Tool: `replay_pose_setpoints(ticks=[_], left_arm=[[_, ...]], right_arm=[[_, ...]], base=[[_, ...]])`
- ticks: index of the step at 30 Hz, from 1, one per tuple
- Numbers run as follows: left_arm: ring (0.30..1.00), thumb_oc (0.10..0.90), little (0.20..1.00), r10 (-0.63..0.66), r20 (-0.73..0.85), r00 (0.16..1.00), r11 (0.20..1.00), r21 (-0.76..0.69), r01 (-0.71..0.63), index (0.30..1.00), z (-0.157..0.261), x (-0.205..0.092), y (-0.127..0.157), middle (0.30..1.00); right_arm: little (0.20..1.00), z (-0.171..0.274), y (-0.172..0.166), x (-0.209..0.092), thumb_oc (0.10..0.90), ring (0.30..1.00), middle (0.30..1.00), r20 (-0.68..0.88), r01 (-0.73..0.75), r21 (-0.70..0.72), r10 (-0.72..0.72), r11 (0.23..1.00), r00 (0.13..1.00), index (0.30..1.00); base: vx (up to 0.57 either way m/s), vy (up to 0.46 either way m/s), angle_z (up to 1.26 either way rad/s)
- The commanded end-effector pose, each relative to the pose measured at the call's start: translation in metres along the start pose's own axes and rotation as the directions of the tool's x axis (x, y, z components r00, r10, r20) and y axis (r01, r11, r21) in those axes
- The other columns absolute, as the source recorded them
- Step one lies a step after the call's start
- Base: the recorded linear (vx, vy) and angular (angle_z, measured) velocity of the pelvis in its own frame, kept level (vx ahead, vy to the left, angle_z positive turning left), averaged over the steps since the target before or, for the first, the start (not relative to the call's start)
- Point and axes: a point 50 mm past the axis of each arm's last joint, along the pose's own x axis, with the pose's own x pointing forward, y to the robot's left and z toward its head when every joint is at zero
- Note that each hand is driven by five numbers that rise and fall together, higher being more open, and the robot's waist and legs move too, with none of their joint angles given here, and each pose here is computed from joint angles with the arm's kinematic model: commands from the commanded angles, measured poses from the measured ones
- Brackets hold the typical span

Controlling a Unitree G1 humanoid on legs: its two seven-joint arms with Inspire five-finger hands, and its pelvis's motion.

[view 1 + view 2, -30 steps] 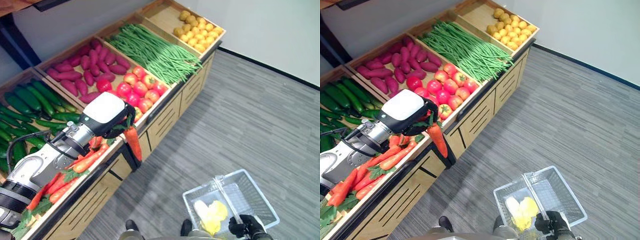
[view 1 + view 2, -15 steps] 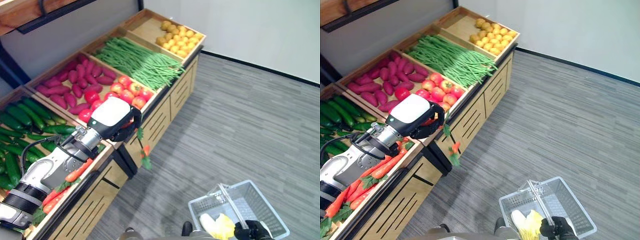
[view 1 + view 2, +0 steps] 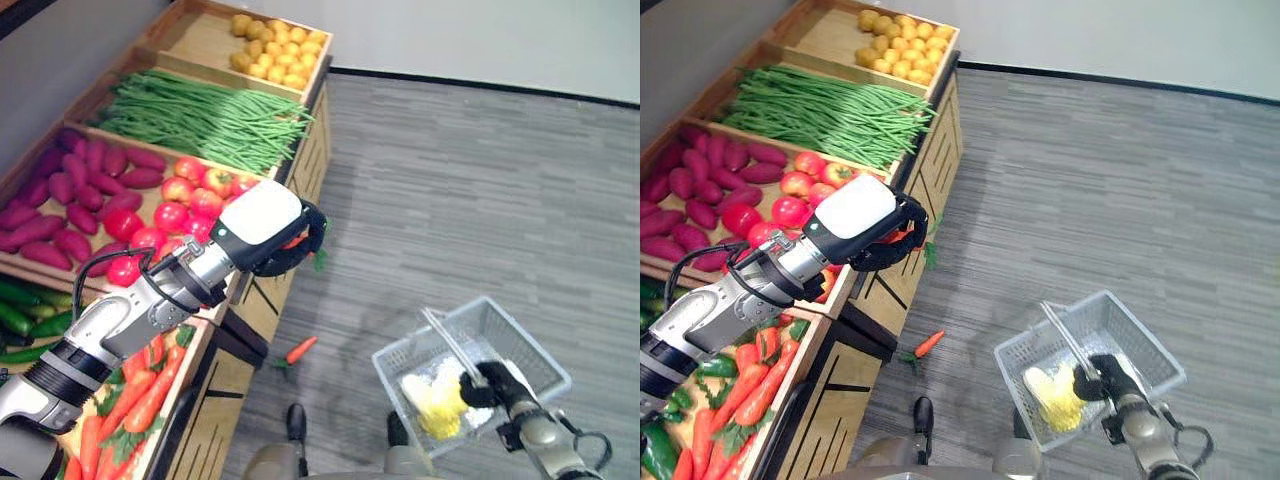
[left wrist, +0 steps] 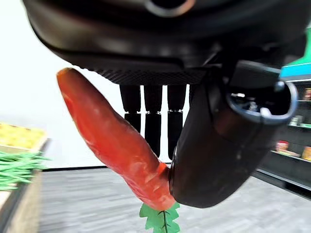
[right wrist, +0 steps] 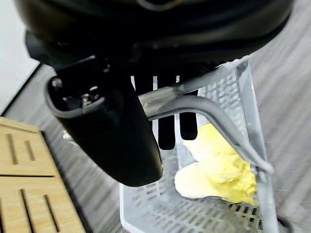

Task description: Get the vegetables into the basket

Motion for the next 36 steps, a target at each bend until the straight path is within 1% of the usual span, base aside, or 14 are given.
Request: replay_pose_setpoints(ticks=[1, 3, 4, 6, 7, 8, 9, 10, 12, 17, 18, 20, 26, 36], left_arm=[[0.3, 0.4, 0.3, 0.207, 0.133, 0.969, 0.978, -0.047, -0.202, 0.3, 0.016, 0.028, 0.042, 0.3], [0.3, 0.4, 0.3, 0.205, 0.136, 0.969, 0.978, -0.056, -0.199, 0.3, 0.017, 0.028, 0.041, 0.3], [0.3, 0.4, 0.3, 0.204, 0.162, 0.965, 0.977, -0.091, -0.191, 0.3, 0.024, 0.03, 0.039, 0.3], [0.3, 0.4, 0.3, 0.203, 0.185, 0.961, 0.976, -0.112, -0.185, 0.3, 0.029, 0.034, 0.039, 0.3], [0.3, 0.4, 0.3, 0.203, 0.185, 0.961, 0.976, -0.113, -0.185, 0.3, 0.03, 0.034, 0.039, 0.3], [0.3, 0.4, 0.3, 0.202, 0.202, 0.958, 0.975, -0.134, -0.177, 0.3, 0.034, 0.035, 0.037, 0.3], [0.3, 0.4, 0.3, 0.203, 0.205, 0.957, 0.974, -0.143, -0.176, 0.3, 0.036, 0.036, 0.036, 0.3], [0.3, 0.4, 0.3, 0.198, 0.223, 0.955, 0.972, -0.172, -0.161, 0.3, 0.041, 0.038, 0.032, 0.3], [0.3, 0.4, 0.3, 0.196, 0.233, 0.953, 0.97, -0.188, -0.154, 0.3, 0.044, 0.039, 0.03, 0.3], [0.3, 0.4, 0.3, 0.182, 0.277, 0.944, 0.962, -0.249, -0.112, 0.3, 0.057, 0.047, 0.022, 0.3], [0.3, 0.4, 0.3, 0.178, 0.28, 0.943, 0.955, -0.28, -0.097, 0.3, 0.06, 0.049, 0.017, 0.3], [0.3, 0.4, 0.3, 0.169, 0.283, 0.944, 0.951, -0.3, -0.08, 0.3, 0.062, 0.05, 0.013, 0.3], [0.3, 0.4, 0.3, 0.155, 0.282, 0.947, 0.939, -0.34, -0.053, 0.3, 0.067, 0.055, 0.002, 0.3], [0.3, 0.4, 0.3, 0.146, 0.269, 0.952, 0.934, -0.356, -0.042, 0.3, 0.069, 0.055, -0.004, 0.3]], right_arm=[[0.3, 0.064, -0.062, 0.012, 0.4, 0.3, 0.3, 0.265, 0.167, -0.064, -0.145, 0.984, 0.953, 0.3], [0.3, 0.072, -0.061, 0.012, 0.4, 0.3, 0.3, 0.295, 0.165, -0.073, -0.137, 0.984, 0.946, 0.3], [0.3, 0.097, -0.063, 0.012, 0.4, 0.3, 0.3, 0.382, 0.17, -0.095, -0.122, 0.981, 0.916, 0.3], [0.3, 0.115, -0.064, 0.011, 0.4, 0.3, 0.3, 0.443, 0.172, -0.1, -0.111, 0.98, 0.89, 0.3], [0.3, 0.115, -0.065, 0.011, 0.4, 0.3, 0.3, 0.442, 0.172, -0.1, -0.111, 0.98, 0.89, 0.3], [0.3, 0.129, -0.064, 0.009, 0.4, 0.3, 0.3, 0.493, 0.17, -0.103, -0.098, 0.98, 0.864, 0.3], [0.3, 0.133, -0.065, 0.008, 0.4, 0.3, 0.3, 0.507, 0.174, -0.101, -0.1, 0.98, 0.856, 0.3], [0.3, 0.151, -0.065, 0.006, 0.4, 0.3, 0.3, 0.562, 0.173, -0.082, -0.098, 0.981, 0.821, 0.3], [0.3, 0.158, -0.065, 0.005, 0.4, 0.3, 0.3, 0.58, 0.172, -0.073, -0.098, 0.982, 0.809, 0.3], [0.3, 0.198, -0.061, 0.003, 0.4, 0.3, 0.3, 0.675, 0.15, 0.004, -0.113, 0.989, 0.729, 0.3], [0.3, 0.214, -0.059, 0.0, 0.4, 0.3, 0.3, 0.712, 0.137, 0.025, -0.113, 0.99, 0.693, 0.3], [0.3, 0.23, -0.058, -0.004, 0.4, 0.3, 0.3, 0.747, 0.126, 0.027, -0.103, 0.992, 0.656, 0.3], [0.3, 0.252, -0.054, -0.012, 0.4, 0.3, 0.3, 0.798, 0.091, 0.047, -0.092, 0.995, 0.596, 0.3], [0.3, 0.25, -0.053, -0.015, 0.4, 0.3, 0.3, 0.803, 0.086, 0.075, -0.111, 0.993, 0.585, 0.3]], base=[[-0.02, 0.045, -0.25], [-0.01, 0.025, -0.22], [-0.01, 0.009, -0.22], [-0.01, 0.003, -0.11], [0.0, -0.001, -0.06], [0.0, -0.006, -0.04], [0.0, -0.017, -0.05], [0.0, -0.016, -0.06], [0.01, -0.017, -0.07], [0.01, -0.022, -0.05], [0.0, 0.0, 0.0], [0.0, 0.0, 0.0], [0.0, 0.0, 0.0], [0.0, 0.0, 0.0]])
